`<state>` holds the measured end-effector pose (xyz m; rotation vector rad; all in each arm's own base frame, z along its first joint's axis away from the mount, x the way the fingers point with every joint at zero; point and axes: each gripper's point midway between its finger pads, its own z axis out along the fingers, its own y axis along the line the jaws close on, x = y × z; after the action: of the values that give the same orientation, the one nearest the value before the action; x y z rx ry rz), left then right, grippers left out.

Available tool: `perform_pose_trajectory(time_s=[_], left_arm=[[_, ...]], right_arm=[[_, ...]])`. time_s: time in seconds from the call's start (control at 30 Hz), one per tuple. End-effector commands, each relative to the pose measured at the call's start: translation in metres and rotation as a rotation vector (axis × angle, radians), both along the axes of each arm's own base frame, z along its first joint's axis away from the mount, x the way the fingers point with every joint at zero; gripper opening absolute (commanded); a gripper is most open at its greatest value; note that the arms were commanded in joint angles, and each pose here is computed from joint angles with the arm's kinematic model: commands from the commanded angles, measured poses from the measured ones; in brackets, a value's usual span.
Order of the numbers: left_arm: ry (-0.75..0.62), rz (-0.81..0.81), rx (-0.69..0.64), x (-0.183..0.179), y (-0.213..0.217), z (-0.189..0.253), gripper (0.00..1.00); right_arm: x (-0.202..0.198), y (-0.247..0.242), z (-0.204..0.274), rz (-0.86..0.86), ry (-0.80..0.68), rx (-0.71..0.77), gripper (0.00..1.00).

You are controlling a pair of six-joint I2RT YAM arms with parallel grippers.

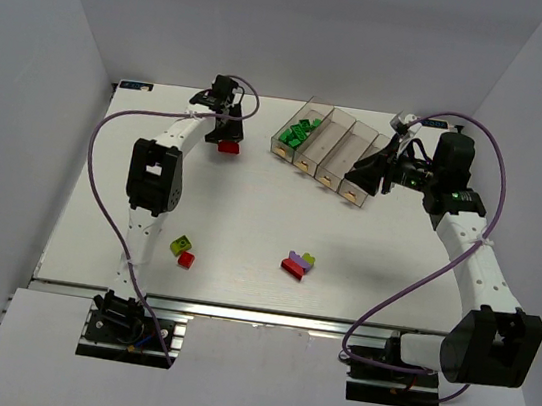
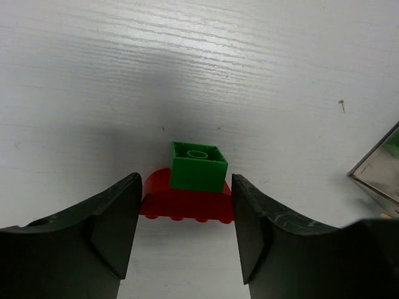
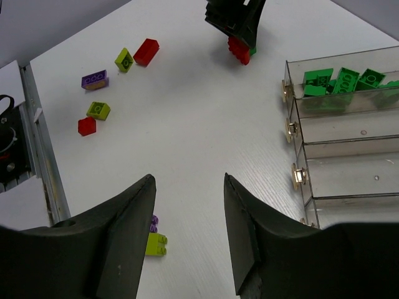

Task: Sort the legos into containers by color

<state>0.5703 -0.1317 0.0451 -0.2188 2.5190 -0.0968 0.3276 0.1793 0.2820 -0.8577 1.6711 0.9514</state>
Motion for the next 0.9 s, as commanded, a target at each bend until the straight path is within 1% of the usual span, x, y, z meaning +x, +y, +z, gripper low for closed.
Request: perform_pose_trajectory(time_s=[0.0, 0.2, 0.37, 0.53, 0.63, 0.77, 0.8, 0.87], left_arm=[[0.017, -0.020, 0.040, -0.010, 0.006, 0.003, 0.67], [0.006, 0.014, 0.094, -0.004, 0.014, -0.001, 0.63], [0.001, -0.016, 0.114, 0.001, 0.009, -0.008, 0.58], [0.035, -0.031, 0.114, -0.008, 0.006, -0.021, 0.55], [0.041, -0.035, 0.119, -0.013, 0.004, -0.022, 0.51], [0.013, -0.024, 0.108, -0.010, -0.001, -0.008, 0.30], [-0.007, -0.018, 0.094, -0.007, -0.003, 0.002, 0.21], [-0.051, -0.005, 0.052, -0.001, -0.009, 0.022, 0.17]], right_arm=[[-0.003, 0.000, 0.004, 0.007, -0.026, 0.009, 0.53], [-0.005, -0.001, 0.004, 0.011, -0.027, 0.008, 0.53], [-0.006, 0.000, 0.005, 0.016, -0.028, 0.012, 0.53], [-0.007, 0.000, 0.005, 0.013, -0.030, 0.011, 0.53], [-0.007, -0.001, 0.006, 0.011, -0.031, 0.011, 0.53], [-0.006, -0.001, 0.007, 0.010, -0.039, 0.008, 0.53], [-0.007, -0.001, 0.007, 0.010, -0.041, 0.007, 0.53], [-0.008, -0.001, 0.005, 0.012, -0.039, 0.001, 0.53]])
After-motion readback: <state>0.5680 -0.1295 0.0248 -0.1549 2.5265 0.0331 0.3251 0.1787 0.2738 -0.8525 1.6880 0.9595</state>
